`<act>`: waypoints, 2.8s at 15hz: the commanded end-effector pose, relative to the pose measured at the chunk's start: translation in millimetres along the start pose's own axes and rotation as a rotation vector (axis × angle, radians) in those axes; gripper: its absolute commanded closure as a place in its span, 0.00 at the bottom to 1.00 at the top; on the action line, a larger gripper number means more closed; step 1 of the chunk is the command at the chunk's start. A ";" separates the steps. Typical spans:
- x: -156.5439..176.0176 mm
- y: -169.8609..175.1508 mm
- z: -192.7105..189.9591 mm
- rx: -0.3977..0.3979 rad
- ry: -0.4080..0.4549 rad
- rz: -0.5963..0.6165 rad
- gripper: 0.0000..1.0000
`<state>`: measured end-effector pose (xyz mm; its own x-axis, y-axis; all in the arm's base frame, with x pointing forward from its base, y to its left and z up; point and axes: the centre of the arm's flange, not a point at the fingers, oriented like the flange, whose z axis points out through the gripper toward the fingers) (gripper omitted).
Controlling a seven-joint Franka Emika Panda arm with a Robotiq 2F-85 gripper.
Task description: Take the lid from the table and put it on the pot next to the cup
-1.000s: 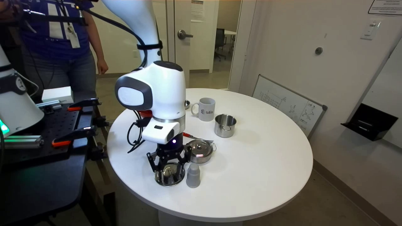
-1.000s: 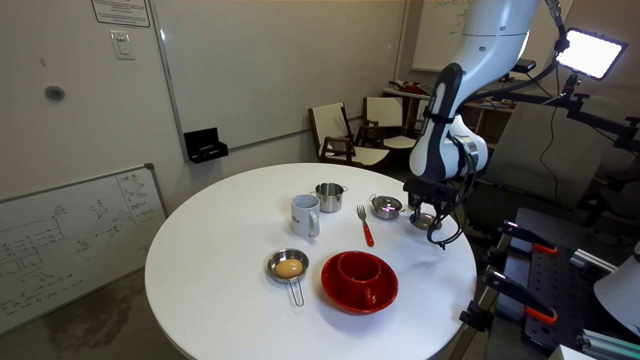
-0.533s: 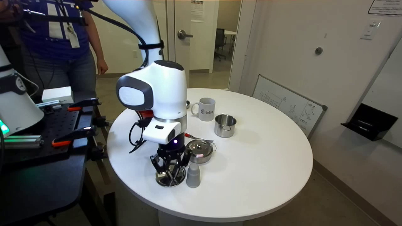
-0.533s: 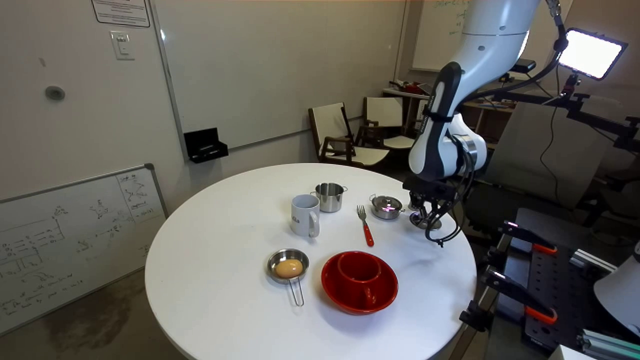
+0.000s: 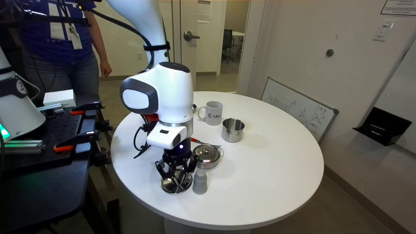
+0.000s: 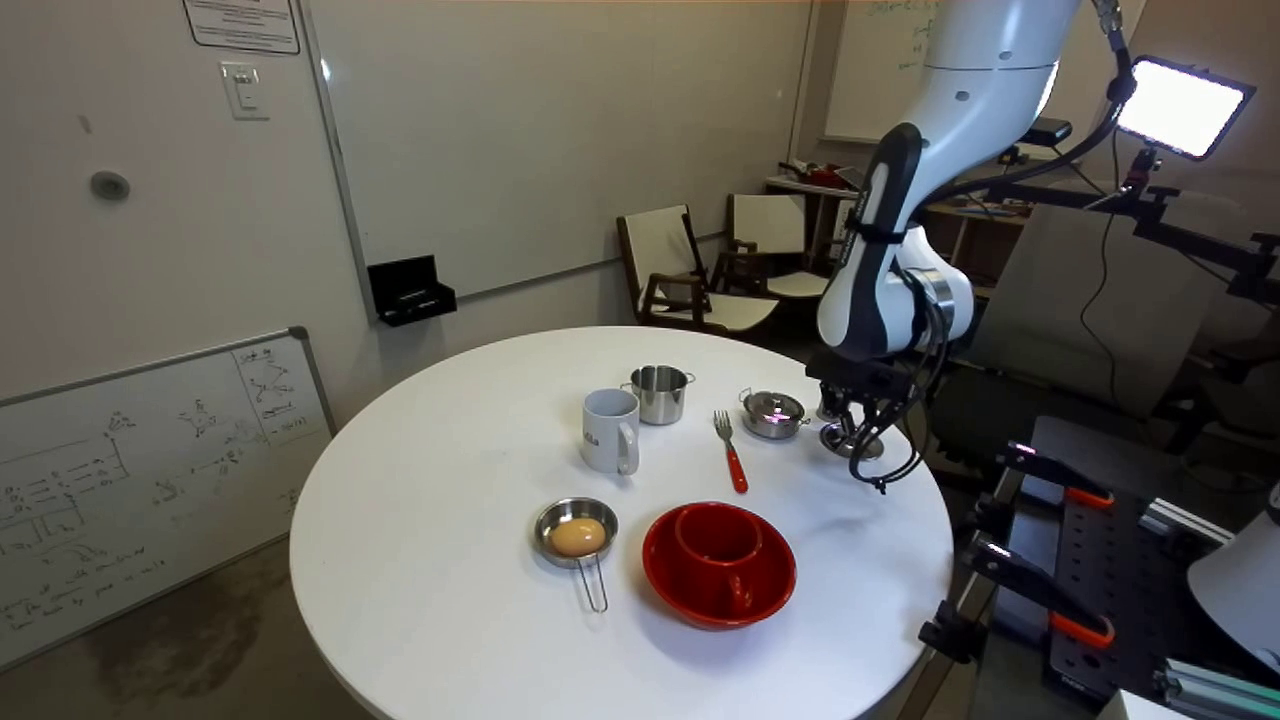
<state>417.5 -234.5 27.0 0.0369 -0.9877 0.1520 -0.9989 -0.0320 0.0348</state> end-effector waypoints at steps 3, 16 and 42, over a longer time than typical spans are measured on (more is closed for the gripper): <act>-3.0 11.1 -40.2 0.025 0.045 0.002 0.93; -18.1 -43.0 -83.9 0.067 0.074 -0.138 0.93; -44.4 -163.7 -106.0 0.159 0.103 -0.466 0.93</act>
<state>566.2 -173.4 122.1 0.4385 -0.8615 0.2561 -0.8894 -0.4569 -0.0143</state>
